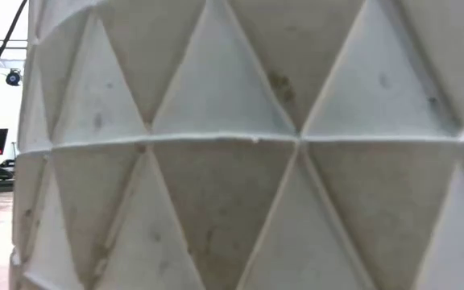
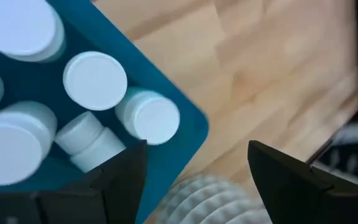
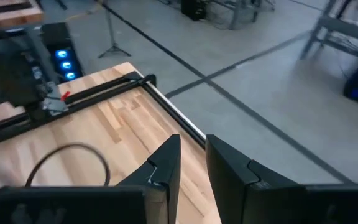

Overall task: Pick and place pill bottles into a basket
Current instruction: Put the medicine bottle into the container

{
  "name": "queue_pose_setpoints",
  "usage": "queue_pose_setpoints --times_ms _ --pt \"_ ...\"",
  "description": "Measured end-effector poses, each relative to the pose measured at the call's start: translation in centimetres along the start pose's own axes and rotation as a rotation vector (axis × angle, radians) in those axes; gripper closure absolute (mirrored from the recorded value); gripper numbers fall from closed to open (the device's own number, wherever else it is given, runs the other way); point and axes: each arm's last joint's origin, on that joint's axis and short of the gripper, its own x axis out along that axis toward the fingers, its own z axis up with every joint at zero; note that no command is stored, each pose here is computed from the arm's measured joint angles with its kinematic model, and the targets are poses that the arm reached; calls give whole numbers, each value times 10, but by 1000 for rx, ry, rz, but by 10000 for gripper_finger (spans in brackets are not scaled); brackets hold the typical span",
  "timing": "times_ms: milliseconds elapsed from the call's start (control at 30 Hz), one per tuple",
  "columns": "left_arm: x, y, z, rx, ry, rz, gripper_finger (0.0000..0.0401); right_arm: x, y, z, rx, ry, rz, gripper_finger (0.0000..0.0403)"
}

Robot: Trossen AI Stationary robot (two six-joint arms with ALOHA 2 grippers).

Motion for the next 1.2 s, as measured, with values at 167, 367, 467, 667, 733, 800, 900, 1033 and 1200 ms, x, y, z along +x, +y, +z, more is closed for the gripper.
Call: queue_pose_setpoints --times_ms 167,367,467,667,733,800,900,1033,1200 --pt "-3 -3 1 -160 -68 0 153 -19 -24 4 -39 -29 62 335" --pt "-9 -5 -1 -198 -64 17 194 -33 -44 4 -62 -35 69 335" --pt "-9 -5 -4 -185 -57 27 211 -35 -48 0 -68 -3 71 335" --pt "-9 -17 -11 -74 0 -92 218 -32 -48 -4 -126 52 67 335" --pt "-10 -26 -14 -15 29 -188 218 -31 -48 -4 -131 52 68 335" --pt "-12 -37 -16 48 26 -300 218 -31 -48 -4 -129 47 68 335" --pt "-19 -54 -20 142 -18 -477 219 -32 -48 -3 -127 39 69 335" --pt "-29 -70 -24 259 -89 -658 219 -31 -47 -3 -138 43 100 335" --pt "-37 -75 -21 194 -92 -662 219 -31 -46 -3 -148 43 118 335"
